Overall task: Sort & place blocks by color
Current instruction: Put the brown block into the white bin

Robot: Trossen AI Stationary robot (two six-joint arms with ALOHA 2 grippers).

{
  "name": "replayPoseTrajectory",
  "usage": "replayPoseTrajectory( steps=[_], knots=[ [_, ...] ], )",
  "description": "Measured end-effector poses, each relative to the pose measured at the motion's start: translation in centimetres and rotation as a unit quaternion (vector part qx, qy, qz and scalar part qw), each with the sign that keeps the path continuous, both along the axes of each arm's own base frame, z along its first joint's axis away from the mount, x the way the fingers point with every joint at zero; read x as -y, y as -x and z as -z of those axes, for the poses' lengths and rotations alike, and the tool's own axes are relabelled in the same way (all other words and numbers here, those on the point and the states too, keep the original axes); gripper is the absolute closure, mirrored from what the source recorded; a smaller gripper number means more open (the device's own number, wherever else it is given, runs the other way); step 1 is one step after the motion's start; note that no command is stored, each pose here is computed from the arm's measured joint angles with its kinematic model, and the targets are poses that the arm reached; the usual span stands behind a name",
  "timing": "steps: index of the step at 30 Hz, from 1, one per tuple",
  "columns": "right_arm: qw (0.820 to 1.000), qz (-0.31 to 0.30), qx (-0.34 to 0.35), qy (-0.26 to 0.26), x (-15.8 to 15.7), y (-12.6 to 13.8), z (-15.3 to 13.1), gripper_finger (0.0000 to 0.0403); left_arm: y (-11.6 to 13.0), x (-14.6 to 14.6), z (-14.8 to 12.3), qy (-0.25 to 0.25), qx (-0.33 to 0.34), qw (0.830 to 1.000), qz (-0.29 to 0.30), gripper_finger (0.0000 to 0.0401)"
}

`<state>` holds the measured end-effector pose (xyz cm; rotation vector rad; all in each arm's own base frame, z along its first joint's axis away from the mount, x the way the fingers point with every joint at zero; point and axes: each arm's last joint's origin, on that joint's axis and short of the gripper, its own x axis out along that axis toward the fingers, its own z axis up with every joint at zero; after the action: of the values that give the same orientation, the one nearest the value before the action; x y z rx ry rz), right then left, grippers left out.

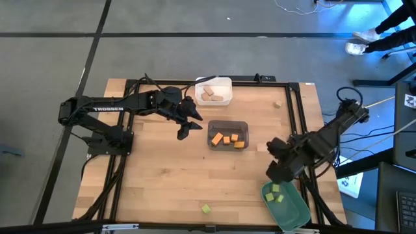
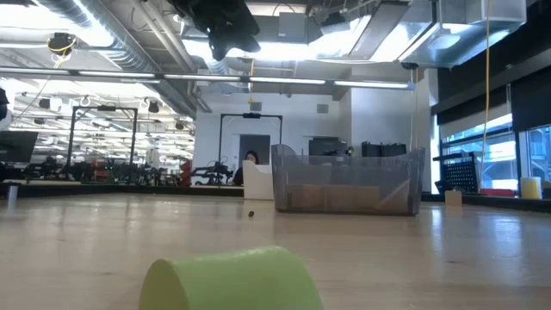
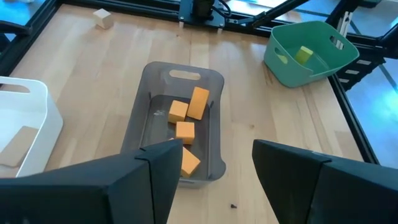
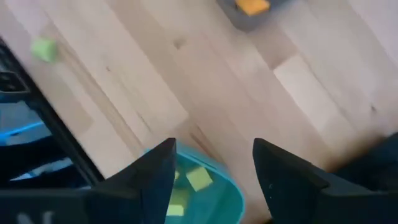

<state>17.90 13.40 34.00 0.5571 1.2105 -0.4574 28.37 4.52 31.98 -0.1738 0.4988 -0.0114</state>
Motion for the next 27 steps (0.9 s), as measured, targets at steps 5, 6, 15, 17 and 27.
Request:
replayPoseTrajectory(
  steps=[5, 6, 15, 17, 27],
  knots=[
    [0.996, 0.084, 0.003, 0.031, 2.0, -0.5, -0.6, 0.0189, 0.0, 0.0, 0.0, 0.0, -0.002, 1.0, 0.0, 0.0215],
    [0.994, 0.104, -0.011, 0.04, 2.8, -0.6, -0.6, 0.0189, 0.0, 0.0, 0.0, 0.0, -0.002, 1.0, 0.0, 0.0215],
    [0.965, 0.248, -0.048, 0.074, 10.9, -1.8, 0.1, 0.0207, 0.0, 0.0, 0.1, 0.0, -0.004, 1.0, 0.0, 0.0215],
    [0.963, 0.248, -0.072, 0.083, 12.7, -1.7, 0.7, 0.021, 0.0, 0.0, 0.1, -0.002, -0.004, 1.0, 0.001, 0.0215],
    [0.951, 0.229, -0.19, 0.088, 20.4, 0.0, 5.6, 0.0214, 0.0, 0.0, 0.1, -0.004, -0.003, 1.0, 0.0, 0.0215]
  ],
)
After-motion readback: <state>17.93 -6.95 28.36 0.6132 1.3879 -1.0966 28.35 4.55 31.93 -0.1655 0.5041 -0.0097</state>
